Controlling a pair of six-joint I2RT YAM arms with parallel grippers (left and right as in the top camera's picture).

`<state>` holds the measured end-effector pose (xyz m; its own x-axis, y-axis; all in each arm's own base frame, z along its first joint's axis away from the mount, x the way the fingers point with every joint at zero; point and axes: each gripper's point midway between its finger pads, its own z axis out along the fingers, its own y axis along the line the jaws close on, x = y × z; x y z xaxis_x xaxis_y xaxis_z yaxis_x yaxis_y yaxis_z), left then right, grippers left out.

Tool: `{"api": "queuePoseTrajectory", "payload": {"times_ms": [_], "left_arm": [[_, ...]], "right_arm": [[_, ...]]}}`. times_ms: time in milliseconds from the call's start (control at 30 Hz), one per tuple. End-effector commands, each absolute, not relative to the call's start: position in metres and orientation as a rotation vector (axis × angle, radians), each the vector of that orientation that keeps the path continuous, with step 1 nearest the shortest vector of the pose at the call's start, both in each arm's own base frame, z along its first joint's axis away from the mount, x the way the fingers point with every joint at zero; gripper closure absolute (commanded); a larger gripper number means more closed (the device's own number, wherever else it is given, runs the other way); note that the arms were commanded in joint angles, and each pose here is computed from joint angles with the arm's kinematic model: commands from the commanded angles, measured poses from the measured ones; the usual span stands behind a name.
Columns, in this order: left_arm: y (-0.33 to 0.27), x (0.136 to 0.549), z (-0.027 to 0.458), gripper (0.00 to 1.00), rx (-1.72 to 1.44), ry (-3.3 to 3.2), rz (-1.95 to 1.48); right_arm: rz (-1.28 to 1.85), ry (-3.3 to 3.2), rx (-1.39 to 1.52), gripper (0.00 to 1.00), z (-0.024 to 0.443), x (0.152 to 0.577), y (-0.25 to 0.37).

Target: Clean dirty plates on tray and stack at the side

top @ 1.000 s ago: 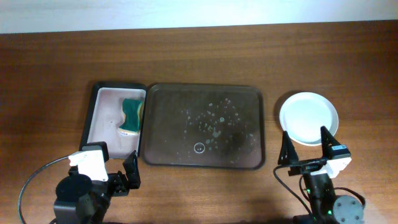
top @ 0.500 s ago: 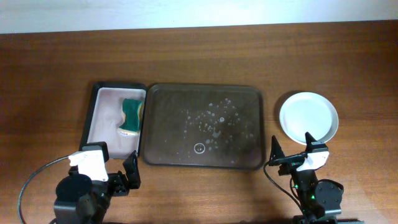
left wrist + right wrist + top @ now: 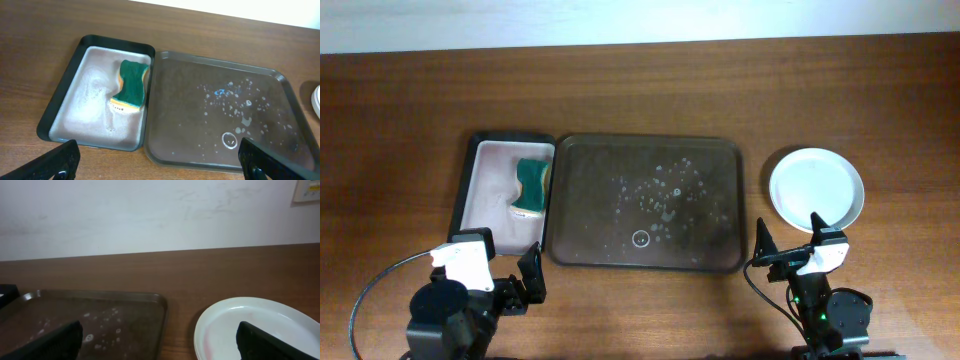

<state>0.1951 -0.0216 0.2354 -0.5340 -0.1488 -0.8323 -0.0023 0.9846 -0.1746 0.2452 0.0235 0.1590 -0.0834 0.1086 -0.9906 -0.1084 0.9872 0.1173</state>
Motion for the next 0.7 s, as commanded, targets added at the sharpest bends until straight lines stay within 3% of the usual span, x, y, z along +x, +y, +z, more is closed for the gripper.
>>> {"api": "queuePoseTrajectory", "payload": {"times_ms": [0, 467, 667], "left_arm": [[-0.02, 0.195, 0.236, 0.0, -0.094, 2.123, -0.169], [-0.01, 0.193, 0.23, 0.0, -0.123, 2.134, -0.108], [-0.002, 0.205, 0.193, 0.01, -0.168, 2.022, -0.093]], "right_arm": [[0.183, 1.645, -0.008, 0.01, 0.157, 0.245, 0.024], [0.183, 1.646, -0.008, 0.01, 0.157, 0.245, 0.024], [0.183, 1.646, -0.008, 0.01, 0.157, 0.245, 0.024]]}}
